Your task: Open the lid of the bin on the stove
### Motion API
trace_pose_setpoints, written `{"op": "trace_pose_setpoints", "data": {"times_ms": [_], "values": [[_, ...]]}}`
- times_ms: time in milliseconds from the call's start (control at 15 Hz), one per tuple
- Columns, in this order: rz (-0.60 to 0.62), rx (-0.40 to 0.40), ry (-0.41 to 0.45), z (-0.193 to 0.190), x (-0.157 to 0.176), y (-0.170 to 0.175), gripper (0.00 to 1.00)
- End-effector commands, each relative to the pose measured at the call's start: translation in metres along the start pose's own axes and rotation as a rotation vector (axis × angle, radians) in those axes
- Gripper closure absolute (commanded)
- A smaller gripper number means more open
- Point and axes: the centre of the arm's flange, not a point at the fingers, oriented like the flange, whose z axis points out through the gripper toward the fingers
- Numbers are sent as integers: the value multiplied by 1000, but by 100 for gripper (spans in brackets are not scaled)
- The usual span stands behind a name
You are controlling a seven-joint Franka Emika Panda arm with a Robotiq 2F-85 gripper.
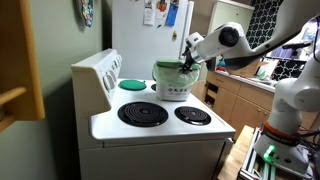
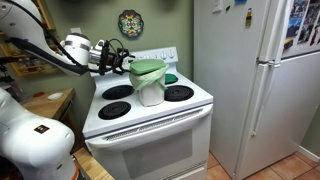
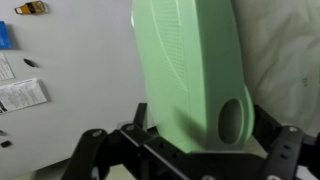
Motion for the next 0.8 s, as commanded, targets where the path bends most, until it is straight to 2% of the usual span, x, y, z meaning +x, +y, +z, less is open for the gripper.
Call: {"op": "trace_pose_setpoints", "data": {"times_ms": [0, 333, 733], "values": [[-15, -32, 3, -12, -6, 42, 0], [7, -74, -6, -8, 0, 98, 0], [127, -133, -14, 7, 10, 155, 0]]}}
